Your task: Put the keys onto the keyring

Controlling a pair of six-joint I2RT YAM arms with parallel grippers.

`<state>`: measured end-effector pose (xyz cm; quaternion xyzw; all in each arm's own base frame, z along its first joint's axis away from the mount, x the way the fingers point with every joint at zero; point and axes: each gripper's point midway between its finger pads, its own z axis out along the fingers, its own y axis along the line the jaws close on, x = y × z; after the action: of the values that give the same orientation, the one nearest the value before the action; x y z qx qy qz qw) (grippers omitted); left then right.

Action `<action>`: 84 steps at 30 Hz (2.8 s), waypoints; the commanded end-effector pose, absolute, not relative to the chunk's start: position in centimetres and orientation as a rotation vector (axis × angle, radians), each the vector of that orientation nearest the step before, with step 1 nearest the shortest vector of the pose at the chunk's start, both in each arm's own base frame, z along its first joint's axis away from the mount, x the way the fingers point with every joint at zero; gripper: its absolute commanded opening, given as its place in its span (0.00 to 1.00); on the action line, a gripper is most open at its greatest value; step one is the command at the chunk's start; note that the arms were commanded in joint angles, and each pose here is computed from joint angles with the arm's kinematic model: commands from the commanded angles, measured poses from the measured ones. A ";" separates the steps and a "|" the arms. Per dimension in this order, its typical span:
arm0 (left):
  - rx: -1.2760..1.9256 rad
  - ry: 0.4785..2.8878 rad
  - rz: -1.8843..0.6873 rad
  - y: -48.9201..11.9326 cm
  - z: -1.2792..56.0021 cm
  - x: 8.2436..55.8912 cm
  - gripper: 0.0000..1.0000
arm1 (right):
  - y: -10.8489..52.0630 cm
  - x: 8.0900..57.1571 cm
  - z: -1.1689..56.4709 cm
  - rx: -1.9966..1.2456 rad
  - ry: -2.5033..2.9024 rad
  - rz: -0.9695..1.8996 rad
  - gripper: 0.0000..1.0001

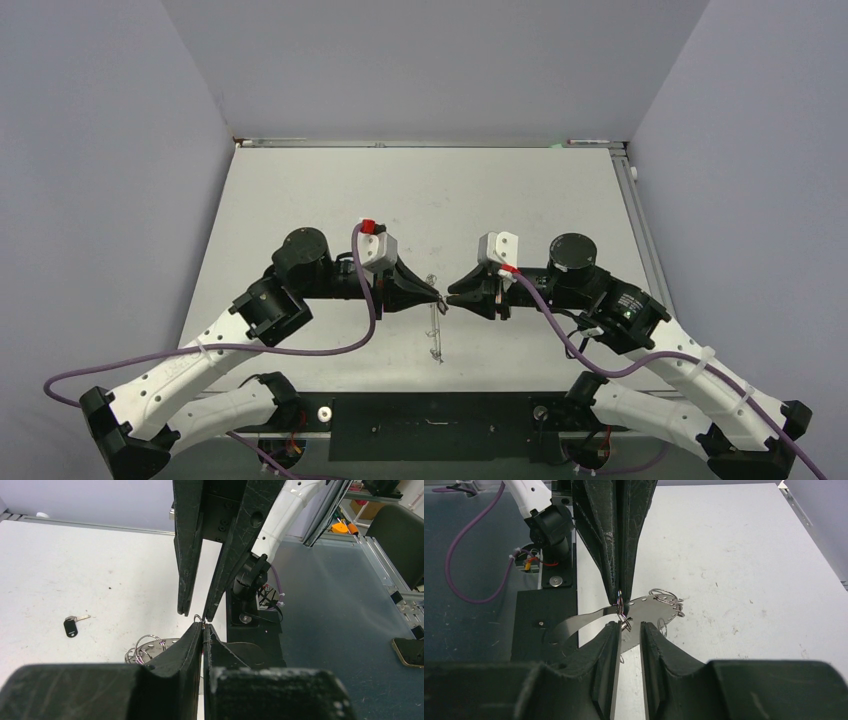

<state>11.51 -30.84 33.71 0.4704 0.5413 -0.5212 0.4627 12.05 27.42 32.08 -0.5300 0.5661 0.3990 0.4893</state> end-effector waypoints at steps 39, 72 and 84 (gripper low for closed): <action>0.935 1.198 -1.305 -30.1 38.4 13.3 0.00 | 28.3 12.1 33.0 -1.225 1.316 1.024 0.05; 0.950 1.129 -1.377 -29.4 39.2 12.2 0.00 | 27.9 12.7 36.5 -1.155 1.244 0.988 0.45; 0.902 1.107 -1.352 -28.9 40.0 12.4 0.00 | 30.0 12.3 37.5 -1.160 1.171 1.100 0.31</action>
<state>12.57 -29.61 37.45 0.3917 0.5039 -0.5708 0.5165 12.98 29.08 34.52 -0.4906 0.5421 0.4334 0.5269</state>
